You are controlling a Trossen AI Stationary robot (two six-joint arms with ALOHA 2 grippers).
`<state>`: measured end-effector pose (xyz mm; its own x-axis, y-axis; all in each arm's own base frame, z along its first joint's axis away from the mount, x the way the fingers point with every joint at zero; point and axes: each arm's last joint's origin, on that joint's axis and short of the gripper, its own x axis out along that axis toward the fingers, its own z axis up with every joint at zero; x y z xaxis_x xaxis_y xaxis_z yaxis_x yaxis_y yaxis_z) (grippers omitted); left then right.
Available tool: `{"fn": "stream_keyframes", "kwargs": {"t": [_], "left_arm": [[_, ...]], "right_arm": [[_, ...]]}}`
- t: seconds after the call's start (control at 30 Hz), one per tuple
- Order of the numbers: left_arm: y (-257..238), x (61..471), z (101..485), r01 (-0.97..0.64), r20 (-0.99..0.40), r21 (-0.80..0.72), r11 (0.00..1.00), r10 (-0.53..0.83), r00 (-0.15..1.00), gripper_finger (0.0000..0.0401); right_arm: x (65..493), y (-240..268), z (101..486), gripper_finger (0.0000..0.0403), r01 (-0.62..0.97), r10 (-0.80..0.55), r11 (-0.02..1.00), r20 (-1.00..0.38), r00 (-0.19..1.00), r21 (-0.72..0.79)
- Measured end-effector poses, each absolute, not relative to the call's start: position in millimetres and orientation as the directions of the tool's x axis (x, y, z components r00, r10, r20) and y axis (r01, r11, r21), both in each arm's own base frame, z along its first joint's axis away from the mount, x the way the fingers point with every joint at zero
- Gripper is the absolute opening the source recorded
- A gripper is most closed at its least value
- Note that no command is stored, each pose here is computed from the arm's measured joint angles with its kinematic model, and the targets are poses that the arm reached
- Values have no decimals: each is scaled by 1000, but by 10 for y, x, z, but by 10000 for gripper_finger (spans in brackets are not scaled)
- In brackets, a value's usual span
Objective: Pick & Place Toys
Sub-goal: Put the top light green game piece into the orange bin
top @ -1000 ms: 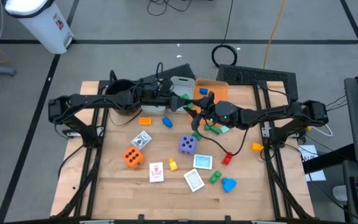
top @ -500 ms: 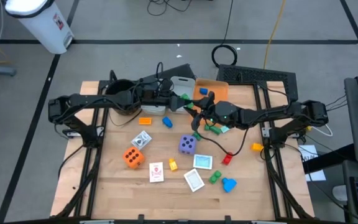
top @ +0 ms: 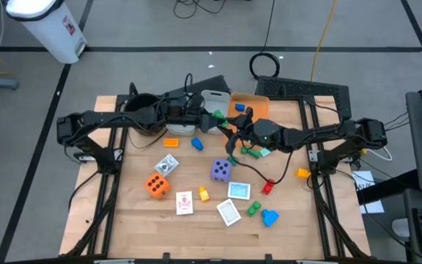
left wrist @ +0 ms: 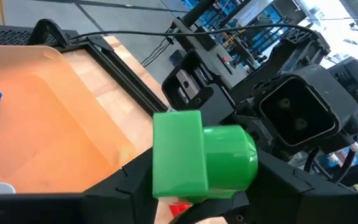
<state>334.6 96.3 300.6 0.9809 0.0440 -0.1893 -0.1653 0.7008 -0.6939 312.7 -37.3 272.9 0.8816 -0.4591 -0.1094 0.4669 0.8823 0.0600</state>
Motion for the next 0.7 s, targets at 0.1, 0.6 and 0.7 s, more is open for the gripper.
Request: {"fn": "stream_keyframes", "kwargs": {"t": [0.1, 0.6, 0.7], "left_arm": [[971, 3346, 2994, -170, -196, -695, 699, 43, 980, 239], [1126, 3302, 3080, -70, -107, -678, 732, -4, 994, 309], [1201, 3274, 3101, -56, -87, -677, 734, -4, 996, 309]], "right_arm": [[3127, -378, 2740, 139, 469, -462, 881, -101, 881, 64], [3080, -433, 2805, 138, 481, -474, 872, -83, 876, 94], [3016, -484, 2875, 138, 497, -492, 861, -72, 868, 104]]}}
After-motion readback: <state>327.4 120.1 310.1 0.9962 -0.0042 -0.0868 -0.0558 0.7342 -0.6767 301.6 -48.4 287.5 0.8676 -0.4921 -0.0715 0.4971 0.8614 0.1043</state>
